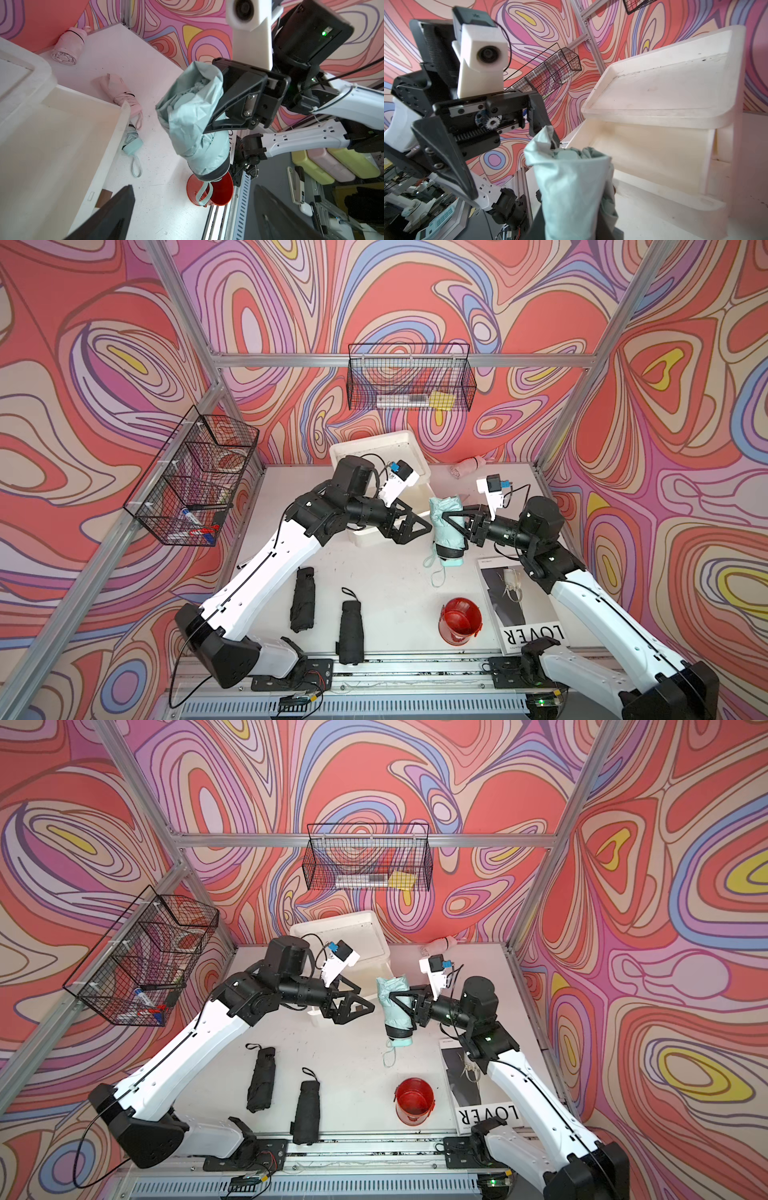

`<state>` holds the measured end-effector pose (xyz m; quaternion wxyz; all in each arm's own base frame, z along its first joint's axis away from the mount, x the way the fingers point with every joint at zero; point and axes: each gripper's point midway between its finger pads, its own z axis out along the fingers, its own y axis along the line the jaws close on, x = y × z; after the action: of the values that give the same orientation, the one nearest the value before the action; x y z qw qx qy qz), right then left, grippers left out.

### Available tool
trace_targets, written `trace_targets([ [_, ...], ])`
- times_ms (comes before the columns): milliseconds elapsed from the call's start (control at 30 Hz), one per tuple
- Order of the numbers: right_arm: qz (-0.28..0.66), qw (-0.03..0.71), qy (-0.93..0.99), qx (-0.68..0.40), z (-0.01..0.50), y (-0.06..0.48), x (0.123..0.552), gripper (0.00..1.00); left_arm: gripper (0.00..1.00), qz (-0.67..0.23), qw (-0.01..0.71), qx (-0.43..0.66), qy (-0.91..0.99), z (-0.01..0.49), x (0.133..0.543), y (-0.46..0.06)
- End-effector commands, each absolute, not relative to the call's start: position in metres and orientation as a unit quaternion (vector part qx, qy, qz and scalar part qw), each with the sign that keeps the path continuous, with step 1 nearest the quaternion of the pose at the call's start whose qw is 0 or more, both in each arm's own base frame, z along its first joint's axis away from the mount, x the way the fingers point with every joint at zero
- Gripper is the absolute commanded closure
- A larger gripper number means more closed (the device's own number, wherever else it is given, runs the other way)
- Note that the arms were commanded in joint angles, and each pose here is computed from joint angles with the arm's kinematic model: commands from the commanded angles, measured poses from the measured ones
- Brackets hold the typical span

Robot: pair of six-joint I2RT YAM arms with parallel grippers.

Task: Place the umbrella in the drawer by color
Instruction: Pick up the umbrella from the center of the board.

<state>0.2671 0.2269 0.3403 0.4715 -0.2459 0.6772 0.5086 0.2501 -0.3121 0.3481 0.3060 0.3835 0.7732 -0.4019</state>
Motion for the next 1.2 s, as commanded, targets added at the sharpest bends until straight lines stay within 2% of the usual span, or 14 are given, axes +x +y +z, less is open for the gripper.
trace_targets([
  [0,0.538,0.462,0.641,-0.293,0.349,0.238,0.248,0.9,0.09,-0.356,0.28,0.426,0.783,0.336,0.242,-0.304],
  [300,0.529,0.436,0.647,-0.335,0.335,0.257,0.233,0.9,0.14,-0.344,0.29,0.432,0.782,0.35,0.249,-0.306],
  [500,0.528,0.433,0.636,-0.359,0.342,0.265,0.22,0.88,0.28,-0.359,0.268,0.446,0.775,0.351,0.242,-0.315],
  [667,0.521,0.441,0.635,-0.361,0.346,0.263,0.218,0.88,0.35,-0.358,0.242,0.47,0.77,0.338,0.23,-0.327],
  [767,0.52,0.443,0.634,-0.362,0.345,0.262,0.217,0.88,0.45,-0.367,0.223,0.474,0.768,0.331,0.224,-0.335],
  [833,0.517,0.445,0.635,-0.361,0.344,0.262,0.216,0.88,0.6,-0.358,0.225,0.475,0.771,0.329,0.227,-0.337],
  [900,0.513,0.448,0.636,-0.362,0.344,0.261,0.216,0.88,0.8,-0.336,0.244,0.466,0.781,0.331,0.236,-0.335],
  [967,0.509,0.454,0.637,-0.359,0.345,0.259,0.216,0.87,0.96,-0.319,0.265,0.461,0.785,0.336,0.243,-0.331],
  [1000,0.505,0.457,0.639,-0.357,0.344,0.258,0.217,0.87,1.0,-0.313,0.275,0.457,0.786,0.341,0.246,-0.329],
  [1067,0.501,0.46,0.642,-0.355,0.343,0.257,0.218,0.86,1.0,-0.309,0.291,0.454,0.783,0.348,0.247,-0.327],
  [1167,0.5,0.459,0.644,-0.353,0.341,0.257,0.219,0.78,1.0,-0.306,0.306,0.449,0.782,0.356,0.247,-0.323],
])
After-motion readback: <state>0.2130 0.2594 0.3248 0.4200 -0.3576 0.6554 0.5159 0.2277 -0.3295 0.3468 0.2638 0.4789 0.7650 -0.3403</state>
